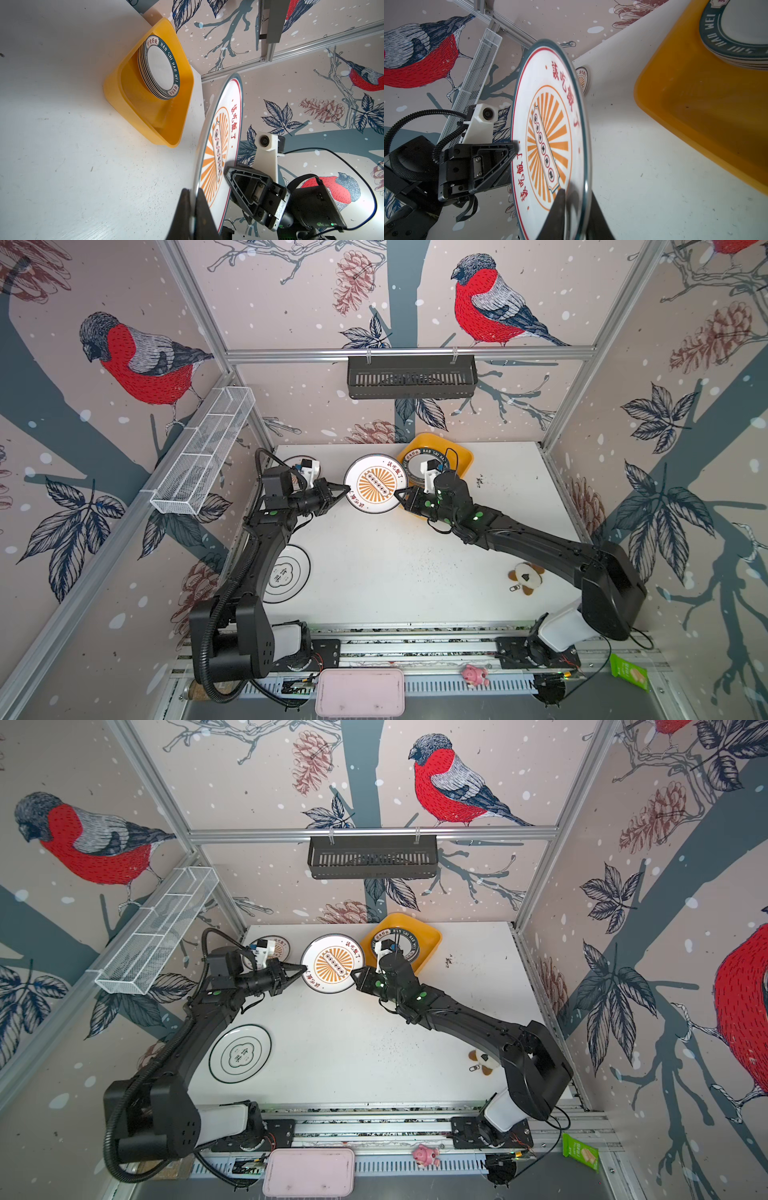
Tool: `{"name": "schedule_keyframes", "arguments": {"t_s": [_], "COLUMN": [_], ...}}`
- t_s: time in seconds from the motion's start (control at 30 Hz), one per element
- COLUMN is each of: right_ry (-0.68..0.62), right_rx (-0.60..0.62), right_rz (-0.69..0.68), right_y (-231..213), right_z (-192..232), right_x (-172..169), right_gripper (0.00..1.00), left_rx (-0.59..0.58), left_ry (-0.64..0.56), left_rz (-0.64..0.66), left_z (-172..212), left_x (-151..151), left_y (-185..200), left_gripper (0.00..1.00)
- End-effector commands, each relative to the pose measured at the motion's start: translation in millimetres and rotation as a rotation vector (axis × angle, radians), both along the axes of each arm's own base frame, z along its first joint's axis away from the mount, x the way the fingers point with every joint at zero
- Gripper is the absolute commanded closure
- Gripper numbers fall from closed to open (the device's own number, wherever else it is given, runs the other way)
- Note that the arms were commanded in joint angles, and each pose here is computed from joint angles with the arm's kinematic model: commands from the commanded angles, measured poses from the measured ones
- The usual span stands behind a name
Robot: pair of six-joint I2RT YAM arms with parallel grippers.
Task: Place the plates into the plastic bin on the countertop
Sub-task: 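Carry the sunburst plate toward the bin and close the right gripper on it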
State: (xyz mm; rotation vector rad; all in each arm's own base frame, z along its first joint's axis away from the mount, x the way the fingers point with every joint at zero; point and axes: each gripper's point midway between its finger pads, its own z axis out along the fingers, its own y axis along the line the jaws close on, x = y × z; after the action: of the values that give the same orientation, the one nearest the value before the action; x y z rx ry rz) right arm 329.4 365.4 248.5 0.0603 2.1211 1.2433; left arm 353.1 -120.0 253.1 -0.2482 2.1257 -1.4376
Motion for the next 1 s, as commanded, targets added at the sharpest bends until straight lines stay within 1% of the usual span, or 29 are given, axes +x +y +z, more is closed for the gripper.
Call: {"name": "schedule_keyframes", "arguments": {"t_s": [0.0, 0.07, 0.2, 0.3, 0.37, 0.43, 0.6, 0.8, 0.97], "right_ry": [-0.019, -0.008, 0.012, 0.025, 0.032, 0.036, 0.046, 0.055, 0.065], "right_rx": [0.007, 0.017, 0.039, 0.055, 0.062, 0.065, 0.041, 0.03, 0.031], "right_rz": [-0.005, -0.023, -0.045, -0.058, -0.078, -0.095, -0.147, -0.191, -0.208], "right_y": [-3, -7, -17, -25, -33, -42, -68, -94, -110], "right_z": [6, 6, 6, 6, 6, 6, 2, -1, -5], "right_x": [6, 10, 19, 29, 37, 46, 72, 101, 120], "right_gripper": [0.89, 0.9, 0.94, 0.96, 0.96, 0.96, 0.97, 0.97, 0.97], "left_rx": [-0.017, -0.003, 0.012, 0.025, 0.051, 0.082, 0.117, 0.129, 0.138], "left_ry": [-0.073, -0.074, -0.065, -0.074, -0.081, -0.069, -0.102, -0.152, -0.194], "left_rz": [-0.019, -0.016, -0.009, 0.006, 0.023, 0.046, 0.073, 0.076, 0.067], "left_z": [19, 17, 10, 11, 11, 5, 14, 26, 37], "left_x": [5, 8, 12, 16, 21, 25, 39, 52, 64], "left_y": [-4, -5, -4, -2, 0, 5, 10, 5, -5], "left_gripper": [0.97, 0.92, 0.74, 0.47, 0.34, 0.3, 0.23, 0.17, 0.14]}}
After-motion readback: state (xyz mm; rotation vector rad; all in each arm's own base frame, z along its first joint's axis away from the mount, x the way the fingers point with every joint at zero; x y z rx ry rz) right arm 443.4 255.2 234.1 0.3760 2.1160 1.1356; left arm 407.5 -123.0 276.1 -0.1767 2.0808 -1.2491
